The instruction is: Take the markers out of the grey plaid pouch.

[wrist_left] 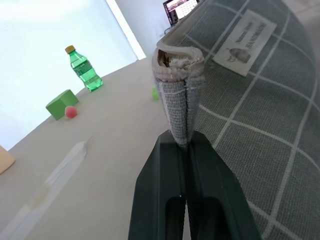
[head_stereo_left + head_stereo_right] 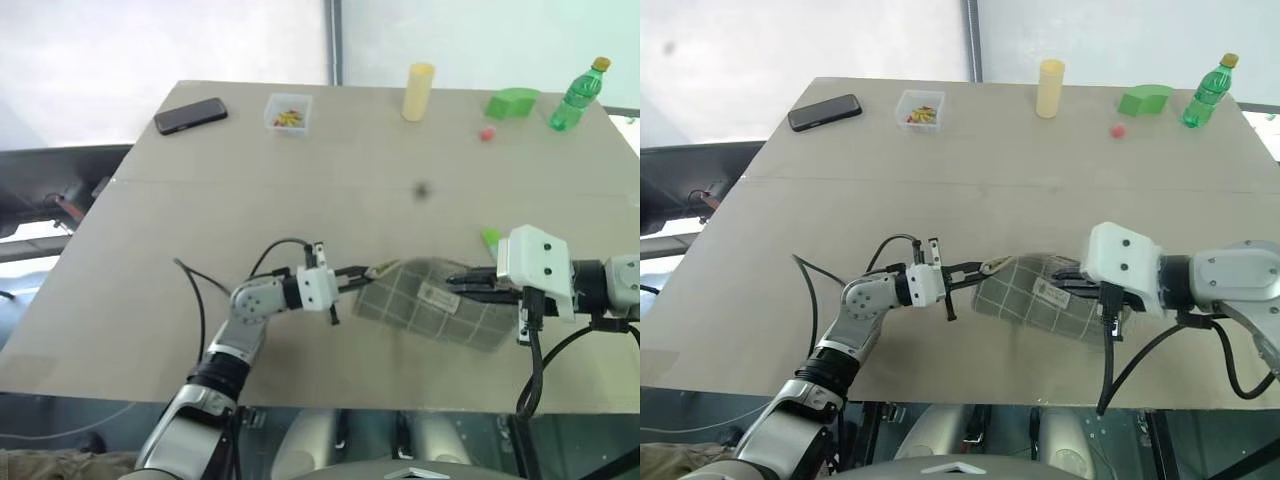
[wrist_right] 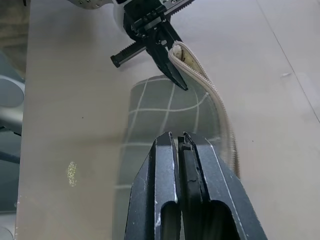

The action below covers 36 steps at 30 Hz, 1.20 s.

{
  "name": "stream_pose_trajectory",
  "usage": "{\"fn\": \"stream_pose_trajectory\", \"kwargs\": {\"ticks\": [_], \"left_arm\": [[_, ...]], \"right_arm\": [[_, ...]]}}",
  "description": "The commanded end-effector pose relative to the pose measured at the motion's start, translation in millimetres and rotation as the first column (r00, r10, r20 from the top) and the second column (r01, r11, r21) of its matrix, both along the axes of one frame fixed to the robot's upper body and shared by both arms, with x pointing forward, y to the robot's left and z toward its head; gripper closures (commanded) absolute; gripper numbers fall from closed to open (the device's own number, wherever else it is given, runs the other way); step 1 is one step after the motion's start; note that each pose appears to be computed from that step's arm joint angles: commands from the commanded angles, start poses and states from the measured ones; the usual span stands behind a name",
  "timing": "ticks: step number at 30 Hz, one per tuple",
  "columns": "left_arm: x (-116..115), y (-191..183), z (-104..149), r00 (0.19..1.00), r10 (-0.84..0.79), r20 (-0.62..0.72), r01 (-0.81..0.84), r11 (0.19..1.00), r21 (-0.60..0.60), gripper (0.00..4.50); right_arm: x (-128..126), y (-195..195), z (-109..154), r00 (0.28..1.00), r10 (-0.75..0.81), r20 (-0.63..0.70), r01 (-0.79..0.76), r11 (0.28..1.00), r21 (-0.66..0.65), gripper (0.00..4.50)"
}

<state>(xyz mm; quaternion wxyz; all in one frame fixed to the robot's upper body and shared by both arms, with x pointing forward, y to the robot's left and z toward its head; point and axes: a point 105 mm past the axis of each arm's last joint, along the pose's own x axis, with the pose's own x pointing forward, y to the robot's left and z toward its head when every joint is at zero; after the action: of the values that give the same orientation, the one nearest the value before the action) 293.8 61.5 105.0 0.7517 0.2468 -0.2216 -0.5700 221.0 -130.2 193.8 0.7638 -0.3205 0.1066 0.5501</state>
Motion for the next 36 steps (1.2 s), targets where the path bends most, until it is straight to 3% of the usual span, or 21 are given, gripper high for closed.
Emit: {"fn": "stream_pose_trajectory", "kwargs": {"ticks": [1, 4, 12, 14, 16, 19, 22, 26, 29, 36], "left_arm": [[1, 0, 7, 0.999, 0.005, 0.045, -0.003, 1.000, -0.027, 4.50], [0, 3, 4, 0.999, 0.006, 0.046, -0.005, 1.000, -0.017, 4.50], [-17, 13, -9, 1.000, 0.002, 0.017, -0.003, 1.000, 0.013, 4.50], [-20, 12, -8, 1.000, -0.001, 0.018, 0.001, 1.000, 0.012, 4.50], [-19, 11, -1, 1.000, -0.003, 0.030, 0.002, 1.000, 0.010, 4.50], [-18, 8, 7, 0.999, -0.003, 0.042, 0.003, 1.000, 0.011, 4.50], [-14, 7, 17, 0.995, 0.006, 0.095, -0.008, 1.000, 0.015, 4.50], [2, 12, 44, 0.950, 0.070, 0.303, -0.080, 0.997, 0.018, 4.50], [13, 19, 59, 0.917, 0.100, 0.387, -0.114, 0.993, 0.014, 4.50], [15, 26, 45, 0.941, 0.096, 0.326, -0.111, 0.993, 0.028, 4.50]], "right_arm": [[-14, 6, -24, 0.997, 0.035, -0.063, -0.039, 0.997, -0.061, 4.31], [-22, 11, -42, 0.995, 0.061, -0.082, -0.070, 0.992, -0.108, 4.31], [-17, 23, -59, 0.997, 0.070, -0.012, -0.071, 0.988, -0.140, 4.31], [-3, 24, -45, 1.000, 0.005, 0.027, -0.003, 0.998, -0.063, 4.31], [22, 13, -16, 0.987, -0.103, 0.122, 0.102, 0.995, 0.010, 4.31], [42, -6, 6, 0.960, -0.184, 0.209, 0.188, 0.982, 0.001, 4.31], [46, -18, 20, 0.949, -0.190, 0.252, 0.204, 0.978, -0.030, 4.31], [46, -24, 27, 0.947, -0.170, 0.273, 0.194, 0.979, -0.065, 4.31], [47, -24, 30, 0.948, -0.155, 0.277, 0.181, 0.981, -0.069, 4.31], [46, -19, 33, 0.949, -0.147, 0.279, 0.167, 0.985, -0.051, 4.31]]}}
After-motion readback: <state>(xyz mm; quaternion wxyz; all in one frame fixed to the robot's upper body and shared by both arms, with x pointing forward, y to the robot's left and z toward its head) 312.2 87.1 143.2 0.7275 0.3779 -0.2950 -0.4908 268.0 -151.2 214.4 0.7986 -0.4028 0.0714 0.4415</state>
